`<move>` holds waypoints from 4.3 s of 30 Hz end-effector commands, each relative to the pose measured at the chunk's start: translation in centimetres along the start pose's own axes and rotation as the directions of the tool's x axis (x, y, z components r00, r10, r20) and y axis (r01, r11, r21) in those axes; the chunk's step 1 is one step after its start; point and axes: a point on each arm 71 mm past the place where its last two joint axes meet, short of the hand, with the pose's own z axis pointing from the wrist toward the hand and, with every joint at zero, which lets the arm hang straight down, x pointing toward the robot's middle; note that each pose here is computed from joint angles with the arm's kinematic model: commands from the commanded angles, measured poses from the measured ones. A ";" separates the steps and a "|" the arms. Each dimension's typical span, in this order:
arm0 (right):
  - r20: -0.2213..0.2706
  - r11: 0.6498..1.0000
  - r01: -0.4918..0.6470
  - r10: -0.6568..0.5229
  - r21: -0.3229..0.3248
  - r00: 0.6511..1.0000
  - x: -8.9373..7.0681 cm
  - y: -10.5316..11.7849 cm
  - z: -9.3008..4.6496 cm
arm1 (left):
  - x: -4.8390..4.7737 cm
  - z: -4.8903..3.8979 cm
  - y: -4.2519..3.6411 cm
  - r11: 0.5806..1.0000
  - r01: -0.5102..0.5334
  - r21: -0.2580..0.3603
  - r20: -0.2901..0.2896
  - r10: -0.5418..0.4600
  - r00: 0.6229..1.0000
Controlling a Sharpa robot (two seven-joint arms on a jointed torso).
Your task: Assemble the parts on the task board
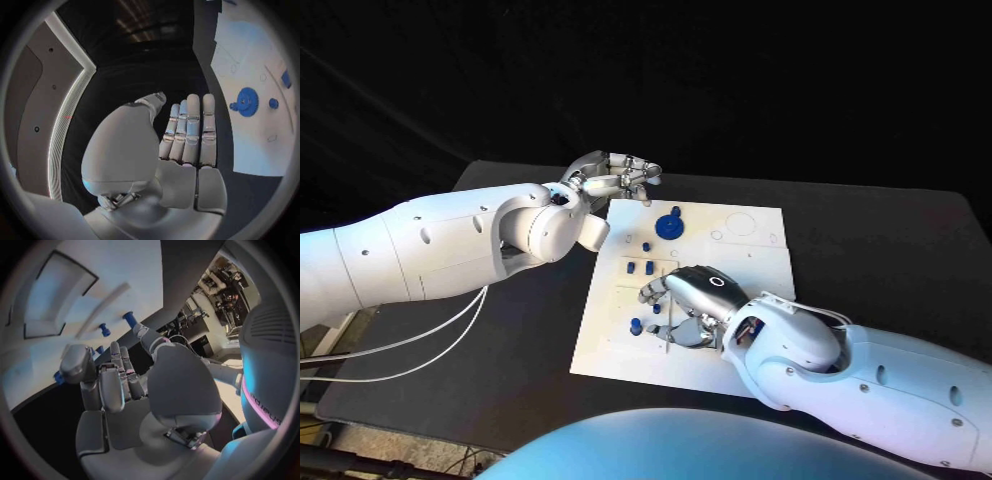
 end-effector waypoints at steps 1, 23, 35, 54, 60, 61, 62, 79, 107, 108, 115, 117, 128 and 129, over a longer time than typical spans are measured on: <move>0.087 0.982 -0.184 0.181 0.034 0.980 -2.2 -1.1 -1.1 | 0.16 0.01 -0.10 1.000 0.002 0.006 -0.019 -0.002 1.000; 0.102 0.801 -0.255 0.238 0.541 0.966 -6.2 -11.2 -13.1 | -0.14 -0.19 0.11 1.000 -0.008 0.003 -0.012 0.008 1.000; 0.054 0.794 -0.172 0.174 0.584 0.983 -4.0 -11.0 -13.2 | -0.03 -0.27 0.07 1.000 -0.009 0.008 -0.016 0.009 1.000; -0.015 0.822 -0.129 0.166 0.555 0.986 -1.4 -9.9 -11.3 | -0.19 -0.40 0.05 1.000 -0.014 0.008 -0.017 0.014 1.000; -0.019 0.829 -0.127 0.164 0.545 0.986 -1.2 -9.6 -10.9 | -0.22 -0.43 0.04 1.000 -0.016 0.008 -0.017 0.016 1.000; -0.021 0.829 -0.126 0.163 0.544 0.986 -1.1 -9.6 -10.8 | -0.22 -0.44 0.04 1.000 -0.016 0.008 -0.017 0.016 1.000; -0.024 0.830 -0.124 0.163 0.544 0.986 -1.1 -9.6 -10.7 | -0.22 -0.44 0.04 1.000 -0.016 0.008 -0.017 0.016 1.000; -0.123 0.818 -0.079 0.180 0.570 0.976 0.5 -9.6 -10.2 | -0.27 -0.50 0.06 1.000 -0.018 0.003 -0.021 0.018 1.000; 0.063 0.820 -0.245 0.249 0.517 0.966 -2.6 -7.4 -9.1 | -0.20 -0.44 0.08 1.000 -0.020 0.003 -0.024 0.020 1.000; 0.055 0.821 -0.248 0.257 0.515 0.965 -2.5 -7.2 -8.9 | -0.20 -0.44 0.08 1.000 -0.020 0.003 -0.024 0.020 1.000; -0.005 0.830 -0.254 0.295 0.497 0.956 -1.8 -6.4 -8.0 | -0.14 -0.43 0.08 1.000 -0.019 0.003 -0.026 0.019 0.999; -0.020 0.833 -0.255 0.303 0.491 0.953 -1.6 -6.2 -7.6 | -0.13 -0.43 0.08 1.000 -0.019 0.003 -0.026 0.019 0.999; -0.059 0.840 -0.237 0.302 0.489 0.951 -0.9 -5.9 -6.3 | -0.15 -0.48 0.08 1.000 -0.019 0.000 -0.026 0.019 0.999; -0.061 0.840 -0.233 0.300 0.489 0.952 -0.9 -5.9 -6.3 | -0.17 -0.49 0.08 1.000 -0.019 -0.001 -0.026 0.019 0.999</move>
